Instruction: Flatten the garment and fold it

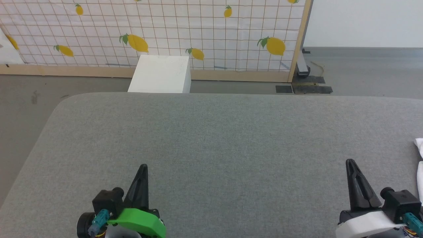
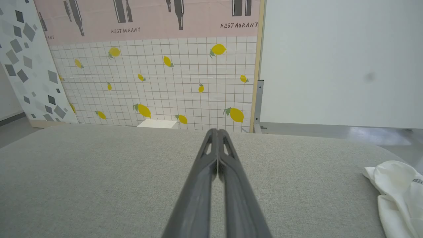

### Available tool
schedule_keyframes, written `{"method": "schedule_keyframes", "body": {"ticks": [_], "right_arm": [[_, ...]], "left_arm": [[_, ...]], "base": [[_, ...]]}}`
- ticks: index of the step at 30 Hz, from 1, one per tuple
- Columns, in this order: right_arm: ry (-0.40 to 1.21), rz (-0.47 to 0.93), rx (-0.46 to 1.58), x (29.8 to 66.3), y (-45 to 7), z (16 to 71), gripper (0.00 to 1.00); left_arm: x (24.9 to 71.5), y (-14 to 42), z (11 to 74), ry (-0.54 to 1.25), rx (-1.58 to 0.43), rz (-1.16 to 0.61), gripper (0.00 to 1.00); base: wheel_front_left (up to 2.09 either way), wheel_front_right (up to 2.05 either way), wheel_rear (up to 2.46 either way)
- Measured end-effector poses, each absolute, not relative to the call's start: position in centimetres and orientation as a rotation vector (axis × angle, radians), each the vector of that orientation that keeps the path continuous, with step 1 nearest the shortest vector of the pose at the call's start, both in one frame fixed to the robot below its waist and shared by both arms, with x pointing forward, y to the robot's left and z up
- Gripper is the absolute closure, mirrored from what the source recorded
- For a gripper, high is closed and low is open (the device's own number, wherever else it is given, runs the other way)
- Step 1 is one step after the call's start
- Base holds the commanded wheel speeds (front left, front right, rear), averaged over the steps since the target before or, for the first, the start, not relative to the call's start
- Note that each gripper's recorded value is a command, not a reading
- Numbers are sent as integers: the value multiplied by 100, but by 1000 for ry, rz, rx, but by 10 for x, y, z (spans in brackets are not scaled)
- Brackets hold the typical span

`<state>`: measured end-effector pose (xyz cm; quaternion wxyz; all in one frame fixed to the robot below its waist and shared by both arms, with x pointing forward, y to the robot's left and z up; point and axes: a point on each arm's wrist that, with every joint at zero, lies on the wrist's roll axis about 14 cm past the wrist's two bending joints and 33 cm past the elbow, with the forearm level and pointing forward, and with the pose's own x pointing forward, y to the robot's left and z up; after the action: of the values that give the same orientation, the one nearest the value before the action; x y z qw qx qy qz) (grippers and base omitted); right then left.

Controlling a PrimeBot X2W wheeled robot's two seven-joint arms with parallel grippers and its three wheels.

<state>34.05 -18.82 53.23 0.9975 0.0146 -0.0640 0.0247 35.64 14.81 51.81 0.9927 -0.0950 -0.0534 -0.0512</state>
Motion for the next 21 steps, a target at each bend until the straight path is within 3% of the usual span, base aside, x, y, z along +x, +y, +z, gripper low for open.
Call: {"method": "schedule_keyframes", "body": {"ticks": [21], "right_arm": [[-94,60,23,343,-185,527,100]], "left_arm": [[359,150,519,-88,-161,-100,100]], "base": [[0,0,0]]}}
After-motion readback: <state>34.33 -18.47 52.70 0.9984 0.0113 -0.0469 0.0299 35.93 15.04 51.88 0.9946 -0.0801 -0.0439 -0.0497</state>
